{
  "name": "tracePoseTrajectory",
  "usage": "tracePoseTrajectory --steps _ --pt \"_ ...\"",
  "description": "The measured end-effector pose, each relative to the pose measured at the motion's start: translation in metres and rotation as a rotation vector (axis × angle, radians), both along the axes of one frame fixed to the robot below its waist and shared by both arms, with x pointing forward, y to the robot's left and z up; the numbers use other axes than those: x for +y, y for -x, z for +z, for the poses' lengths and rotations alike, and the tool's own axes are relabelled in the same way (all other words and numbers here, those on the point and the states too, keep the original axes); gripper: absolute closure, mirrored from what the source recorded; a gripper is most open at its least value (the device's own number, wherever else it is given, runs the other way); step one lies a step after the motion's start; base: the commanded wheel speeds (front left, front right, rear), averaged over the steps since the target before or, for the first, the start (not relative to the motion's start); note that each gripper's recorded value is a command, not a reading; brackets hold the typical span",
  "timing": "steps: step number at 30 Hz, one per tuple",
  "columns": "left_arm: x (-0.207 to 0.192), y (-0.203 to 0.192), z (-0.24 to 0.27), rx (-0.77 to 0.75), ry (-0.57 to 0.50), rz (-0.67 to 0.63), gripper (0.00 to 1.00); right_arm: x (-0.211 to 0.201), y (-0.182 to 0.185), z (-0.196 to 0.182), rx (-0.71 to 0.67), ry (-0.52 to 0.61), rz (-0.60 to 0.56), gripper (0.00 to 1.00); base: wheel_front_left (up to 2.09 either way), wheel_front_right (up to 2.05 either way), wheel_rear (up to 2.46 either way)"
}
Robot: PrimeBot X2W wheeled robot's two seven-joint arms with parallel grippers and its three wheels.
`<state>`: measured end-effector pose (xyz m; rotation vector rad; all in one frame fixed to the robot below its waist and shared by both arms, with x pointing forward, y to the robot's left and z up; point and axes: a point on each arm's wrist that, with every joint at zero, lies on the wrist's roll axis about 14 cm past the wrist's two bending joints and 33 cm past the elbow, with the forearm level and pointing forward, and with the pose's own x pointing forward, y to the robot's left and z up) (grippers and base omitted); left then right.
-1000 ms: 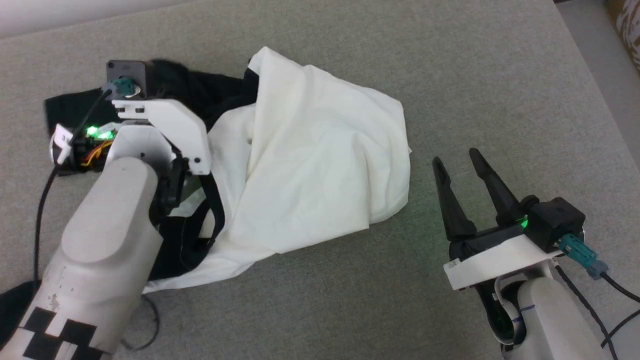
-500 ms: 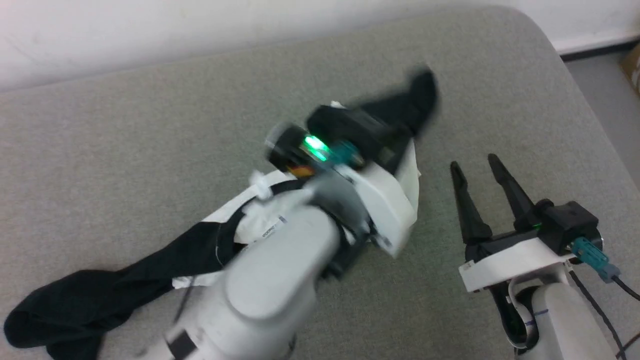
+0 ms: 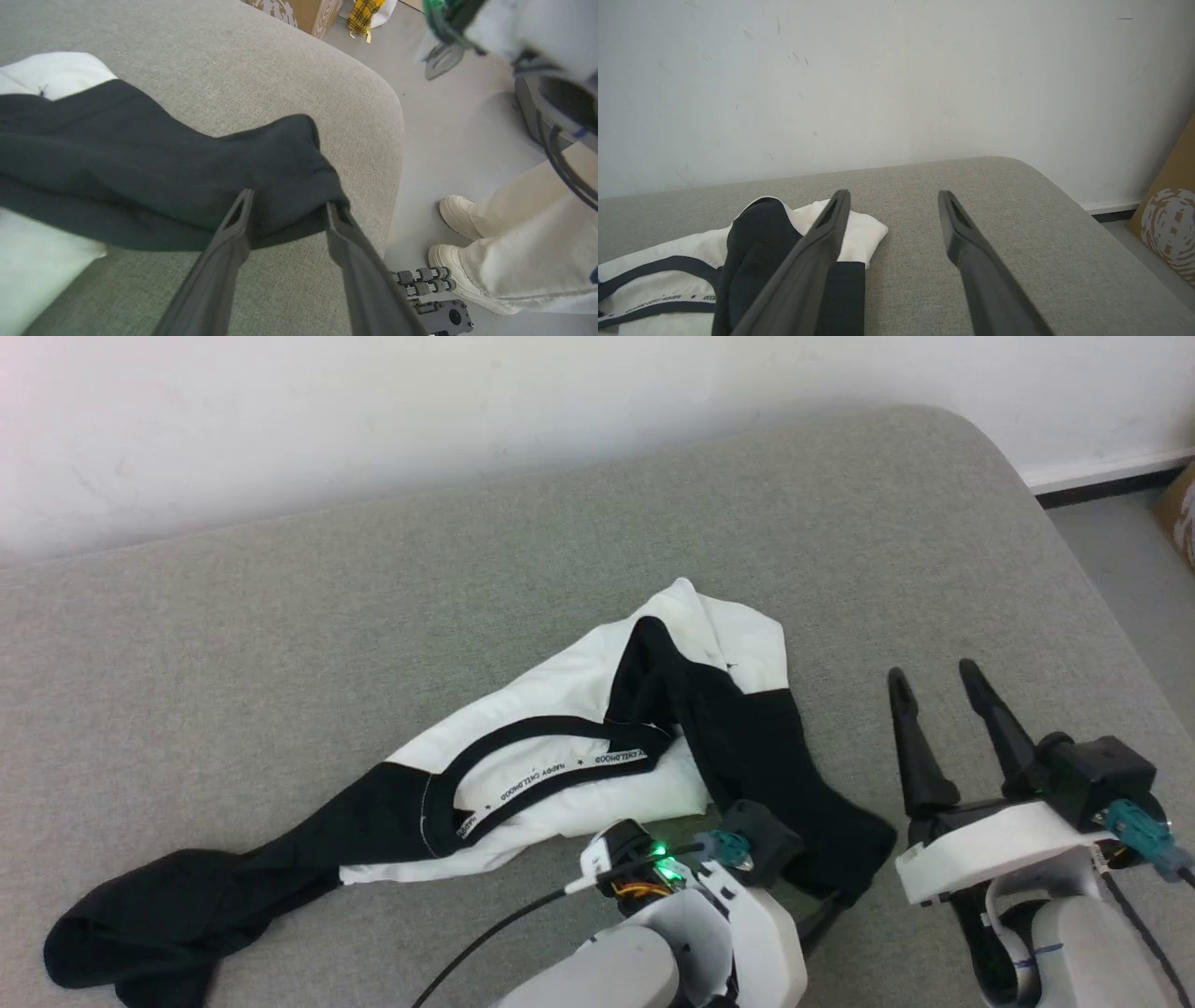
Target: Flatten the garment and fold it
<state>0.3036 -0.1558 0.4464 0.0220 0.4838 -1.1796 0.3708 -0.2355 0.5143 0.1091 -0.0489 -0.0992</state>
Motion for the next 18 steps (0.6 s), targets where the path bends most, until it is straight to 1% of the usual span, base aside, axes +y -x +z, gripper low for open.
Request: tracePoseTrajectory --steps 2,4,8,10,13,16,18 --pt "0.002 -0.003 0.004 0.016 0.036 0.033 0.00 0.007 0.000 -0.002 0.015 -0.003 0.021 0.00 0.00 0.00 0.00" --pt "0.005 -0.011 0.012 0.021 0.094 0.097 0.00 0.018 -0.001 -0.006 0.034 -0.008 0.053 0.00 0.00 0.00 0.00" --pt "0.028 -0.039 0.030 0.000 0.214 0.291 0.00 0.043 -0.006 -0.009 0.064 -0.012 0.132 0.00 0.00 0.00 0.00" --pt "0.051 -0.055 0.036 -0.028 0.260 0.414 0.00 0.058 -0.008 -0.015 0.105 0.000 0.179 0.00 0.00 0.00 0.00" --pt "0.097 -0.077 0.041 -0.096 0.301 0.598 0.00 0.081 -0.010 -0.029 0.184 0.017 0.254 0.00 0.00 0.00 0.00" --pt "0.146 -0.093 0.044 -0.164 0.302 0.763 0.00 0.099 -0.011 -0.044 0.271 0.037 0.315 0.00 0.00 0.00 0.00" --pt "0.178 -0.101 0.048 -0.210 0.295 0.872 0.00 0.102 -0.012 -0.055 0.333 0.054 0.330 0.00 0.00 0.00 0.00"
